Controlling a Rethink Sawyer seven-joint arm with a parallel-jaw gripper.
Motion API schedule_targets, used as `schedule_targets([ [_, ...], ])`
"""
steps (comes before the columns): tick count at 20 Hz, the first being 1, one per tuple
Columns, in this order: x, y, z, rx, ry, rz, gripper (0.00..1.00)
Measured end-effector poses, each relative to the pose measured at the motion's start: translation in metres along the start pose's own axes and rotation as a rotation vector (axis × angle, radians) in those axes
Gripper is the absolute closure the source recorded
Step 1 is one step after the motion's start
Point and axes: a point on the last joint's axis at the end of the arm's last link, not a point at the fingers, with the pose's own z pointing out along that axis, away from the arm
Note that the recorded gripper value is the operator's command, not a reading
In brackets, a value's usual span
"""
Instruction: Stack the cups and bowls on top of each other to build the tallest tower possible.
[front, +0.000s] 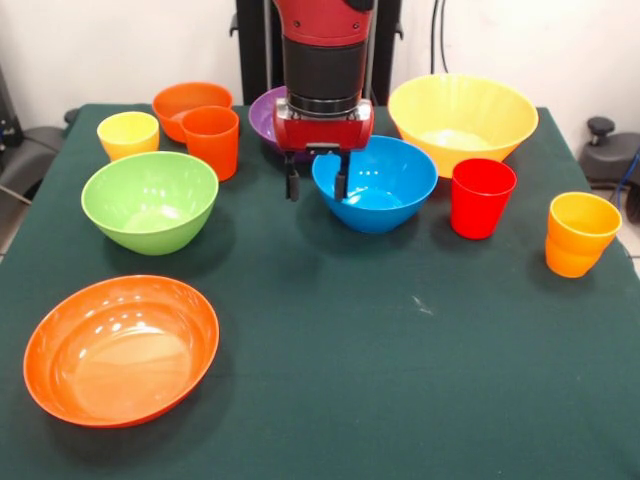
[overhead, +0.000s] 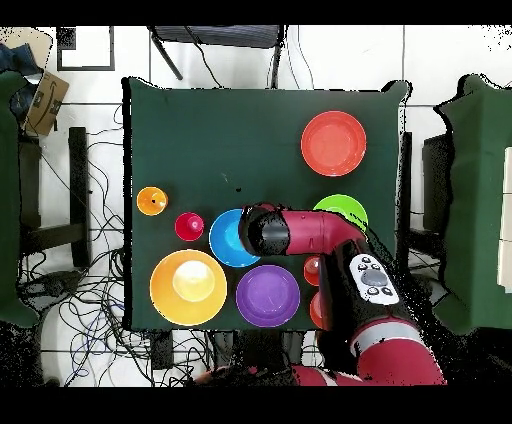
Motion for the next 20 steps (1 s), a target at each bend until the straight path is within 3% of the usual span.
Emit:
schedule_targets([
  [5,-0.008,-0.006,-0.014,-0.008,-0.027,0.012,0.0],
  [8,-0.009,-0.014,-0.039,-0.001,-0.054,0.021,0.0],
  [14,0.005,-0.035,-0.077,0.022,-0.075,0.049,0.0],
  [20,0.022,-0.042,-0.091,0.029,-0.065,0.064,0.0],
])
